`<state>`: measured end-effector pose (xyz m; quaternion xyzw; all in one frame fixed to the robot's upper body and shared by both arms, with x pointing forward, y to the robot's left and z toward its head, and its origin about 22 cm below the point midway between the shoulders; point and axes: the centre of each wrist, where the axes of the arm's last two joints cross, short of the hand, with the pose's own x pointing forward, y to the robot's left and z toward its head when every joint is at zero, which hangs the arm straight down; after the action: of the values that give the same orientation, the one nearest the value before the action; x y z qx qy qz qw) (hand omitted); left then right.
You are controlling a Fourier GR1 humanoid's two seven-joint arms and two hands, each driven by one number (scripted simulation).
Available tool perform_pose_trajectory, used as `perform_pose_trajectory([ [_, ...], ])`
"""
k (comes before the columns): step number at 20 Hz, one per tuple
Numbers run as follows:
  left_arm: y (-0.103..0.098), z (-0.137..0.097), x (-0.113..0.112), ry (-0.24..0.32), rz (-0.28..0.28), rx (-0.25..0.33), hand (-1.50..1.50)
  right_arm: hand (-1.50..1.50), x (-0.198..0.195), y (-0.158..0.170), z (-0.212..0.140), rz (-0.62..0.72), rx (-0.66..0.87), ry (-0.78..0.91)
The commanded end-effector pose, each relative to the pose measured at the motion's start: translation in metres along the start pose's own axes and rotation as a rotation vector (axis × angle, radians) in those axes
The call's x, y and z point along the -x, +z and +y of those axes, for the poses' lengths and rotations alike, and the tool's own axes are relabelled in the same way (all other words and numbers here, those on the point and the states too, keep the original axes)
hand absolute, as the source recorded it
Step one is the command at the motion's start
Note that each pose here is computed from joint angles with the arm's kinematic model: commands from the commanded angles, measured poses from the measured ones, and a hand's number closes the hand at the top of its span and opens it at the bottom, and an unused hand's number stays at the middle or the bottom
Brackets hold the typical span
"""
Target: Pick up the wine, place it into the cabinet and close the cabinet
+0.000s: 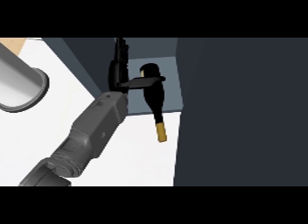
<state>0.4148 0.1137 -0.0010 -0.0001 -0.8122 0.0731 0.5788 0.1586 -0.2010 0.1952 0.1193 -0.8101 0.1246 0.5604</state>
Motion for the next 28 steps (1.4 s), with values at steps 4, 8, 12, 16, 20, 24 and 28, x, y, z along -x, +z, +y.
perform_pose_trajectory([
  [4, 0.025, 0.010, 0.016, 0.052, 0.050, -0.039, -1.50, -1.50, -0.008, 0.002, 0.006, -0.004, -0.001, -0.009],
  [8, 0.041, 0.001, 0.016, 0.051, 0.058, 0.001, -1.50, -1.50, -0.016, -0.001, -0.008, -0.005, 0.024, 0.012],
  [12, 0.069, -0.021, 0.010, 0.067, 0.057, 0.041, -1.50, -1.50, -0.017, 0.011, -0.005, -0.010, 0.043, 0.019],
  [16, 0.105, -0.034, 0.003, 0.066, 0.074, 0.049, -1.50, -1.50, -0.018, 0.010, 0.000, -0.006, 0.057, 0.024],
  [20, 0.132, -0.034, 0.000, 0.055, -0.004, 0.060, -1.50, -1.50, -0.015, 0.007, -0.012, -0.008, 0.070, 0.010],
  [24, 0.160, -0.055, -0.026, 0.098, 0.018, 0.063, -1.50, -1.50, -0.020, 0.020, -0.001, -0.017, 0.085, 0.039],
  [28, 0.183, -0.048, -0.030, 0.118, -0.006, 0.057, -1.50, -1.50, -0.019, 0.027, -0.009, -0.005, 0.067, 0.027],
])
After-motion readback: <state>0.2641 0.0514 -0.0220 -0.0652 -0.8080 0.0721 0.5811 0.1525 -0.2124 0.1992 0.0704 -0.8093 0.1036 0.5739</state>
